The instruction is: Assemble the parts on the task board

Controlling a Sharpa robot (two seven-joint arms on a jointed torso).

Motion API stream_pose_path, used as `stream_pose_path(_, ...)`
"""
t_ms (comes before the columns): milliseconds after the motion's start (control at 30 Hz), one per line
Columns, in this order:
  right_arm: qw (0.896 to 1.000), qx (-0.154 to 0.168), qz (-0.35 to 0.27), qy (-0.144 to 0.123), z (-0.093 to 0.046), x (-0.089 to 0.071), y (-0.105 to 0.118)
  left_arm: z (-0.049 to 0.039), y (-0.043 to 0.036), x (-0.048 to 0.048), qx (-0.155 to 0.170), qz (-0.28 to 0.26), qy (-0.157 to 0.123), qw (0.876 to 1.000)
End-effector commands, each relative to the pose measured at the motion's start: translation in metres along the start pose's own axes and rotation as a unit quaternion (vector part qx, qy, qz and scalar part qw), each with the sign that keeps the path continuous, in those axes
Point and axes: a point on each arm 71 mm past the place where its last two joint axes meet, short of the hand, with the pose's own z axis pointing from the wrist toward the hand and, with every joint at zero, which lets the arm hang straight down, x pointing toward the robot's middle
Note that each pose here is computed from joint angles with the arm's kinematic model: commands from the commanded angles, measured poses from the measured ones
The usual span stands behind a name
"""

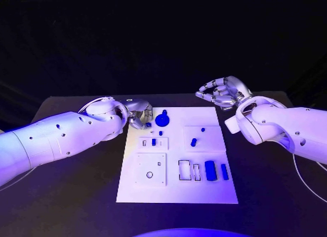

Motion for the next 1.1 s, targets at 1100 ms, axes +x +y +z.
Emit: stream_pose_path(1100, 1.000, -0.004, 0.000, 0.011, -0.0006, 0.0032, 0.0018, 0.0073, 0.0041, 0.0056, -0.051, 0.016, 0.041, 0.998)
